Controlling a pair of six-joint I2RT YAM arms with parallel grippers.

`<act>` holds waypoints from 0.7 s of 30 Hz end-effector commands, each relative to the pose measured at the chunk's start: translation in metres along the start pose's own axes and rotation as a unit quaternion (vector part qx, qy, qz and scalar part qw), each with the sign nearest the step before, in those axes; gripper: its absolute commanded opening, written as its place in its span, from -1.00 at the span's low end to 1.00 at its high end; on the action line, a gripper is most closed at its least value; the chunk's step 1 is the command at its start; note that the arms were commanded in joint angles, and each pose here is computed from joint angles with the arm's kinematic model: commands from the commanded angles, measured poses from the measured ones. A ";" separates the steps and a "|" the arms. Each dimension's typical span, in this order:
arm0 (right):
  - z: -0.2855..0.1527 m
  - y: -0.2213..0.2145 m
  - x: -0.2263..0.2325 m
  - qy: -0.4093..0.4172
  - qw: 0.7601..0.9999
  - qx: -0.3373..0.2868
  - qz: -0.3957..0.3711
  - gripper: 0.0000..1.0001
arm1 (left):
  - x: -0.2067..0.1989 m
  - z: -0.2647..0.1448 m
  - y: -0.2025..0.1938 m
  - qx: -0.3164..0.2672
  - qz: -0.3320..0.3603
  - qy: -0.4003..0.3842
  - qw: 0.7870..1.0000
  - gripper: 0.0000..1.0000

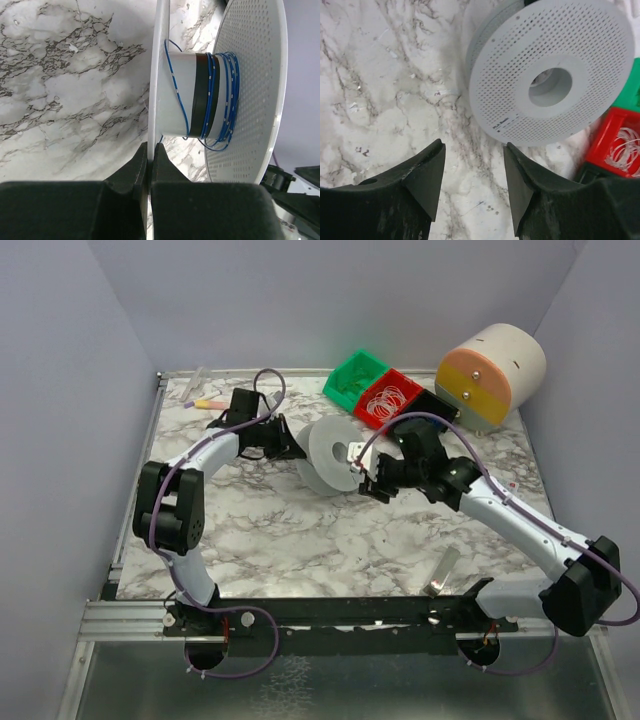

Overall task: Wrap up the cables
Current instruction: Place the cable reel at the center of the board.

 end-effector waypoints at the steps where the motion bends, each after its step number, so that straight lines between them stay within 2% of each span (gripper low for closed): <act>1: 0.005 -0.022 0.024 0.049 0.996 -0.003 0.069 0.12 | 0.013 0.008 0.000 0.007 -0.037 -0.038 0.999 -1.00; 5: 0.004 -0.037 0.011 0.028 0.992 -0.007 0.126 0.18 | 0.033 0.008 0.005 0.000 -0.058 -0.017 0.998 -0.97; 13: 0.013 -0.076 -0.011 -0.033 0.981 0.053 0.184 0.27 | 0.066 0.011 -0.008 0.013 -0.070 0.023 0.997 -0.57; 21: 0.026 -0.105 -0.015 -0.058 0.972 0.102 0.203 0.11 | 0.086 0.010 -0.021 0.029 -0.072 0.045 0.996 -0.37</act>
Point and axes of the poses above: each gripper's point midway between its finger pads, its own z axis out along the fingers, its own x axis along the line the jaws close on, y = z × x, the point moved 2 cm from there along -z, back along the fingers, and after that the axes turned 7 degrees about -z, right-handed, at the moved point
